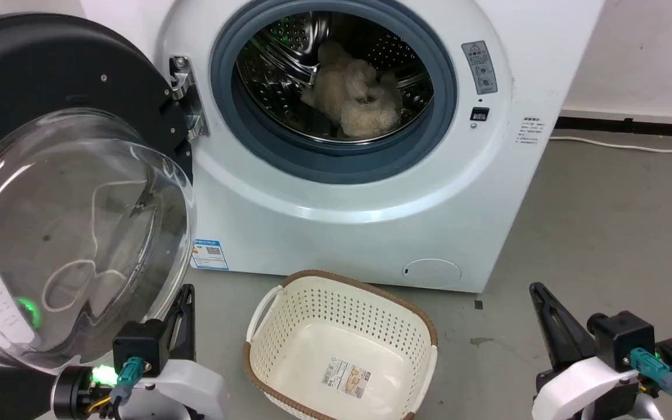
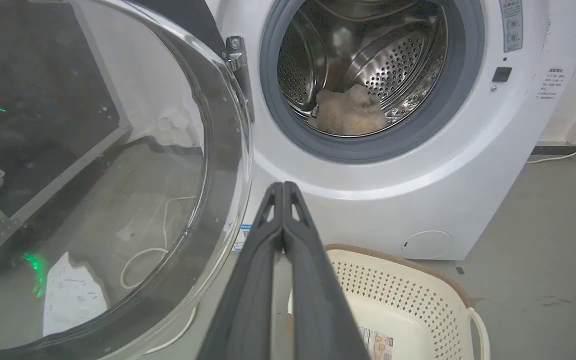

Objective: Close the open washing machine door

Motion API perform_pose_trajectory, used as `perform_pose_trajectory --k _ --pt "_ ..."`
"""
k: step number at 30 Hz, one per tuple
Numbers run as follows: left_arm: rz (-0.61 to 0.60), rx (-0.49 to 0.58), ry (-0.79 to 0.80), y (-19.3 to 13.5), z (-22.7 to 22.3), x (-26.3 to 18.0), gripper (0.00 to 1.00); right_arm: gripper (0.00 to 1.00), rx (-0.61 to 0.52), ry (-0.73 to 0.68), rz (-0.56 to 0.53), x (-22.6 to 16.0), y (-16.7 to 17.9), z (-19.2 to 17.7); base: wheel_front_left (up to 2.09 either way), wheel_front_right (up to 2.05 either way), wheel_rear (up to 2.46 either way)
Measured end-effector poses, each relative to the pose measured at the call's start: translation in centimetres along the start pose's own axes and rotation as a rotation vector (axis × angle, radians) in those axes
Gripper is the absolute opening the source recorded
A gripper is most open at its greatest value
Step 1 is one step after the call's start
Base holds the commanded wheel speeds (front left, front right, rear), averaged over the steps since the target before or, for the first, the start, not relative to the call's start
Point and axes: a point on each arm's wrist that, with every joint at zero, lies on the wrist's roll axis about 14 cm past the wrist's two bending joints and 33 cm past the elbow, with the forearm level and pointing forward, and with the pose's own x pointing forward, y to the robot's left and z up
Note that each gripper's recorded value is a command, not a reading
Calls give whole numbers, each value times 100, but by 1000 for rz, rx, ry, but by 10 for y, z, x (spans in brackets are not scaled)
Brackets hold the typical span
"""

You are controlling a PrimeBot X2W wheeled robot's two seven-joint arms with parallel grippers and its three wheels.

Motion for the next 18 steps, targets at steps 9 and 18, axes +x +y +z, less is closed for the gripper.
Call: perform_pose_trajectory --k 9,18 --pt "0 0 0 0 0 0 0 0 0 3 0 -1 0 -1 0 0 0" --pt "0 0 1 0 0 0 0 0 0 3 0 -1 0 -1 0 0 0"
